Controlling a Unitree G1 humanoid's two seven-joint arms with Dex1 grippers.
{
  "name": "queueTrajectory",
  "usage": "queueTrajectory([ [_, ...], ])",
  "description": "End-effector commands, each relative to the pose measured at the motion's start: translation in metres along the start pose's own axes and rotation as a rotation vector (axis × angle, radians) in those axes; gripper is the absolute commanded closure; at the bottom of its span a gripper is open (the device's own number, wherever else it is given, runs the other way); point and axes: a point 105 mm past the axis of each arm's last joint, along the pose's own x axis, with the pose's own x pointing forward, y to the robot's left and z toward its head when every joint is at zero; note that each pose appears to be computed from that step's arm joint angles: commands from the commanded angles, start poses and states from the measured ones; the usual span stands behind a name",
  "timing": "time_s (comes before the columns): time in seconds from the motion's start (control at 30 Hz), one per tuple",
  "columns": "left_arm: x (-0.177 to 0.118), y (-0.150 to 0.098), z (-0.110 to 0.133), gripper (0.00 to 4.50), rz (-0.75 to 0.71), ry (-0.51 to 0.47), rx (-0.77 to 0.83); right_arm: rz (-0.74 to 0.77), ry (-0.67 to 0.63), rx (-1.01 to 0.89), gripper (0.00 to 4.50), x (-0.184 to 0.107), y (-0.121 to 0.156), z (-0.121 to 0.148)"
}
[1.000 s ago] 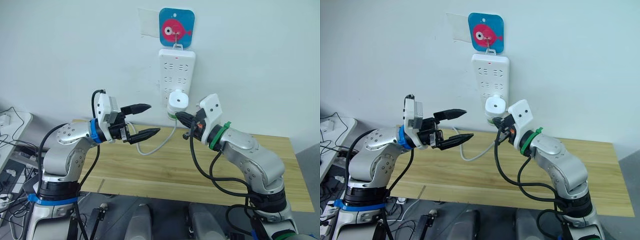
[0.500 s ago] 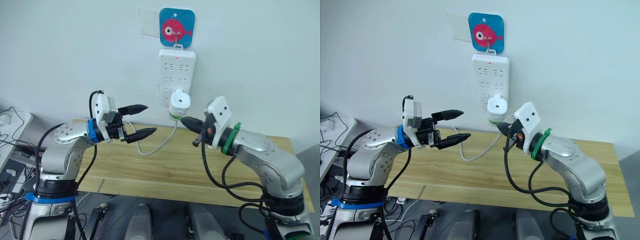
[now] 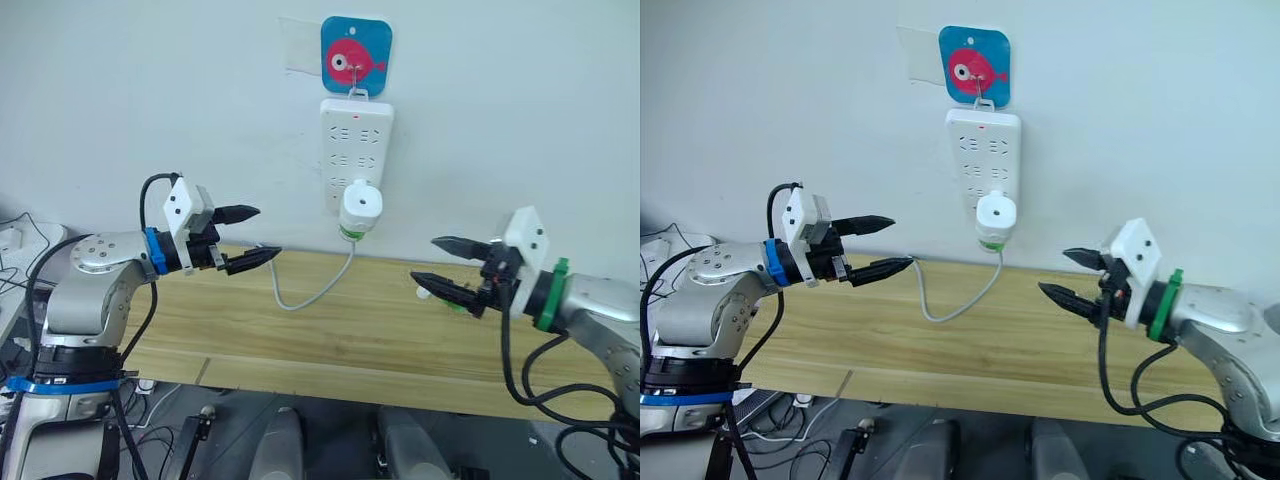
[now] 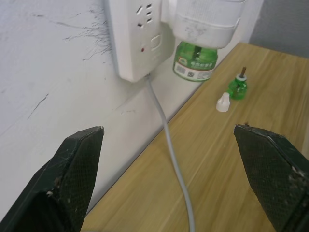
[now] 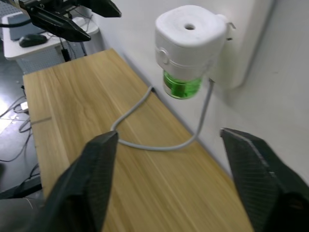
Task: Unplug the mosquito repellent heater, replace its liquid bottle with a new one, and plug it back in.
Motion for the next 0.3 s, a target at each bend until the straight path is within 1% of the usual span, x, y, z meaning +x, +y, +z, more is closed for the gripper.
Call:
queueTrajectory([
  [0.03,-0.0063,0.0076,0.0106,0.00,0.037,0.011,0.077,-0.022,-0.031,-0.055,0.01,-0.0121,-0.0053,0.0055],
  [0.13,-0.0064,0.0089,0.0053,0.00,0.050,0.036,0.100,-0.026,-0.021,-0.047,0.01,-0.0149,-0.0045,0.0011],
  [0.3,-0.0018,0.0087,0.0064,0.00,0.016,0.030,0.079,-0.026,-0.017,-0.045,0.01,-0.0134,-0.0002,0.0004],
])
